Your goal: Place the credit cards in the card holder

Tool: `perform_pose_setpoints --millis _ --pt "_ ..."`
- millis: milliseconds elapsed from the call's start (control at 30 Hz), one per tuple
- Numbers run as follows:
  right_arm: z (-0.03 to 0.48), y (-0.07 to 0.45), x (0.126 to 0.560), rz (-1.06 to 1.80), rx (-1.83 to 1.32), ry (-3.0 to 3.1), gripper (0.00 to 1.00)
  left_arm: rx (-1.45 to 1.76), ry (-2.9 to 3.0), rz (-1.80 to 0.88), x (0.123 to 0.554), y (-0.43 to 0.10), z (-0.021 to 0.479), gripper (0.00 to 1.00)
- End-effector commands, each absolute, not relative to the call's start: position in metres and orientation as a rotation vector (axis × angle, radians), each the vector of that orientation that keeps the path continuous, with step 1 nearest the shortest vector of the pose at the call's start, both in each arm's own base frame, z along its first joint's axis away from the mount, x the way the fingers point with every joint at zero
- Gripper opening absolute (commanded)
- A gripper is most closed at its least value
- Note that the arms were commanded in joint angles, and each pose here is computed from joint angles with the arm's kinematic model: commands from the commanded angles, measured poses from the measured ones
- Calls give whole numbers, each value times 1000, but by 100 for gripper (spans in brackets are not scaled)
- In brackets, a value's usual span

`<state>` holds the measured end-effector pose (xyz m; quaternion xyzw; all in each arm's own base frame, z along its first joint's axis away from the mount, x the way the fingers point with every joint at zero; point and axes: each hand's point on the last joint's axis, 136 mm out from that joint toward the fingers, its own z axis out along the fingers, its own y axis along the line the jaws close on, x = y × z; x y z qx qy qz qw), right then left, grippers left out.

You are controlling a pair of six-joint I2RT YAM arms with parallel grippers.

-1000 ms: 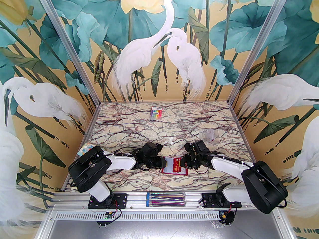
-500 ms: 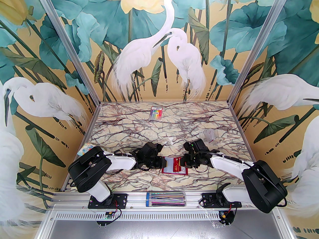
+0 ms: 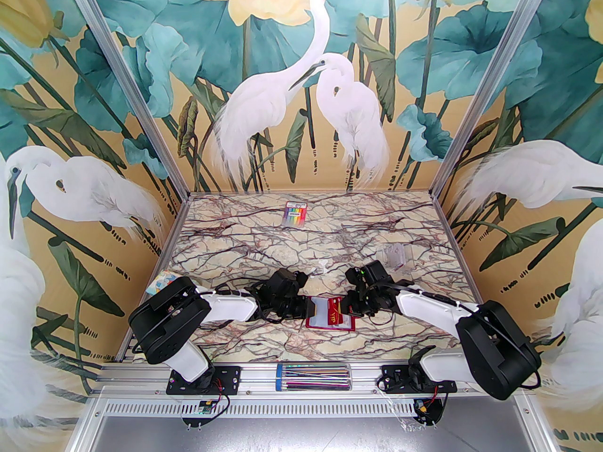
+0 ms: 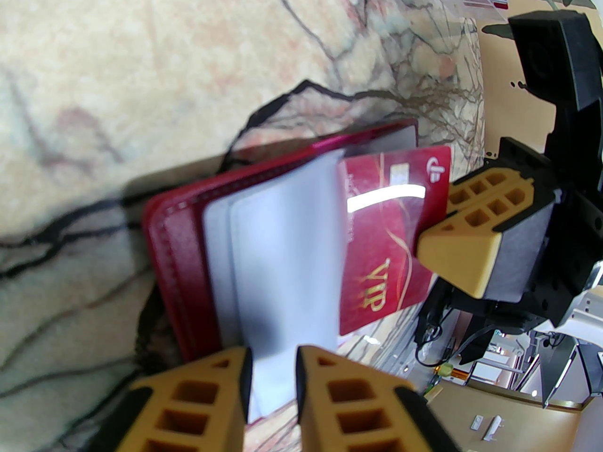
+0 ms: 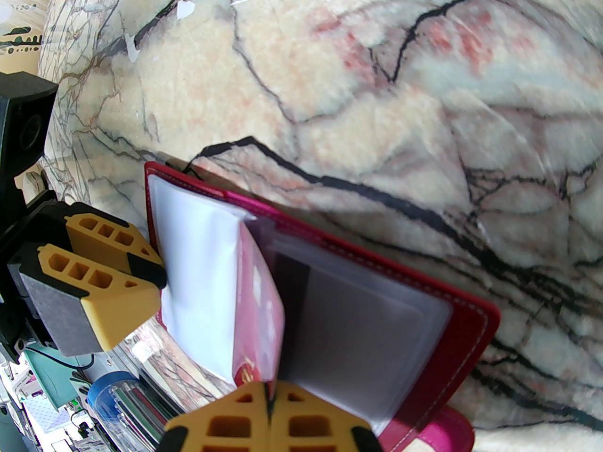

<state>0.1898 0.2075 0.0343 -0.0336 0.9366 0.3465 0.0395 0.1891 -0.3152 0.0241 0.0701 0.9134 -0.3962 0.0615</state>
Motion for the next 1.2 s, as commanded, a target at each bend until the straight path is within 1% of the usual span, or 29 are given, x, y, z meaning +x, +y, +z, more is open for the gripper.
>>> perform_pose_setpoints --millis 0,1167 --pt "19 195 189 936 -78 2927 0 196 2839 -1073 184 -302 5 24" --pt "16 202 184 972 5 2919 0 201 2846 -1067 183 -303 2 23"
